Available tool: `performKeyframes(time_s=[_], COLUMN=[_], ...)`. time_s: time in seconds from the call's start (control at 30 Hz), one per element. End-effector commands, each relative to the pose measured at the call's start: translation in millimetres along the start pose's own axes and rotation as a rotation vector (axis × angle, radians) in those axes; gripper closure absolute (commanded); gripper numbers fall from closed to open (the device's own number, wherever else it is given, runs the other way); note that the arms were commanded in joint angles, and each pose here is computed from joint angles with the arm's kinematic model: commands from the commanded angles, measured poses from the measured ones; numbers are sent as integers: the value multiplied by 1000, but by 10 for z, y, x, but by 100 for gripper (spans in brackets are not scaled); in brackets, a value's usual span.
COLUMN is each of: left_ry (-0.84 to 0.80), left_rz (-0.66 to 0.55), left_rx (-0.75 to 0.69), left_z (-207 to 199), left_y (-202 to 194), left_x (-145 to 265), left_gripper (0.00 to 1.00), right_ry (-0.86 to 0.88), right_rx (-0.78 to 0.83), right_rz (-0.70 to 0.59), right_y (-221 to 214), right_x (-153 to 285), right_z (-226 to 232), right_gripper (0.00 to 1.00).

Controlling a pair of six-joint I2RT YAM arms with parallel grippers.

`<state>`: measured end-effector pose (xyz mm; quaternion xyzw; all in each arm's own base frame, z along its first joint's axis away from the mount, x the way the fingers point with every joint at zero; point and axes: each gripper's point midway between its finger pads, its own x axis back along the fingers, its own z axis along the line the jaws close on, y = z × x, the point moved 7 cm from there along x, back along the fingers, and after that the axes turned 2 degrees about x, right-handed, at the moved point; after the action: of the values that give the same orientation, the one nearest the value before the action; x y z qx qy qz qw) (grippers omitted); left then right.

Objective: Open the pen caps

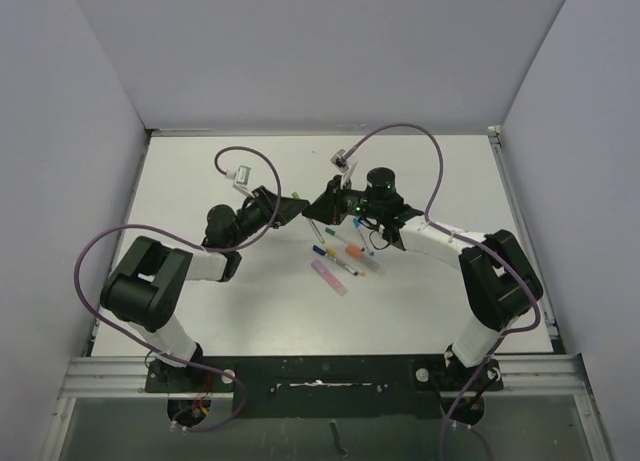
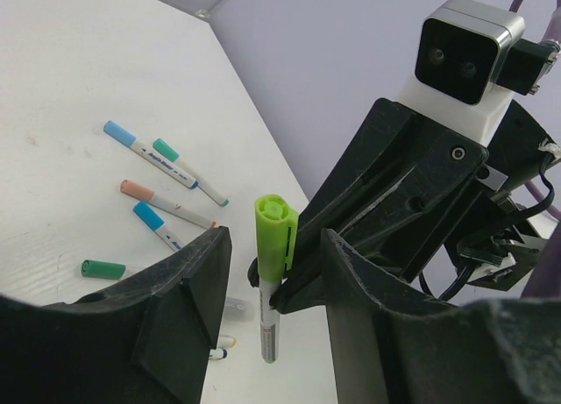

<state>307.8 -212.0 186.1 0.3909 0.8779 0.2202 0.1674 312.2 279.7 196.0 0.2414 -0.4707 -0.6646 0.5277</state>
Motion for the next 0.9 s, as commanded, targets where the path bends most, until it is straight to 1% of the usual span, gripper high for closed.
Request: performKeyframes(time_s=[0.0,0.17,0.27,0.3,0.4,0.47,0.5,0.53,0.6,0.63,0.67,0.7,0.73,0.87], left_ry=[-80,-82,-87,-87,-85,-80,-76,-75,-68,-66,-63,-62,-62,-57], left_rz=[-41,-47,-52,-52,-48,-45,-44,-46,-50,-55,-56,-58,-61,-74], left_rx=[-55,-59,-65,-65,-65,-63,-61,-62,-59,-60,-60,-62,-63,-61], left_z=[-153,-163,-184,-187,-193,-191,-187,-188,-190,-197,-202,-213,-231,-267], left_y=[78,78,85,88,91,91,89,91,93,101,103,111,120,145], left_x=[10,27,34,34,32,31,32,34,42,44,49,52,57,69], left_gripper=[58,65,71,75,89,97,100,100,100,100,100,100,100,100], right_ry=[43,46,45,42,42,42,41,41,43,40,37,32,25,0], right_rx=[27,18,17,15,14,14,14,14,15,17,21,25,30,50], right_rz=[-28,-22,-20,-19,-20,-19,-19,-17,-9,-4,-3,-1,3,41], right_y=[34,13,-4,-9,-9,-8,-3,-3,-13,-20,-23,-22,-27,-83], right_x=[-50,-62,-66,-64,-59,-59,-55,-55,-51,-44,-32,-17,-6,19], right_z=[54,46,49,43,47,51,52,51,56,54,56,63,61,39], right_gripper=[100,100,100,100,100,100,99,90,59,50,44,39,37,36])
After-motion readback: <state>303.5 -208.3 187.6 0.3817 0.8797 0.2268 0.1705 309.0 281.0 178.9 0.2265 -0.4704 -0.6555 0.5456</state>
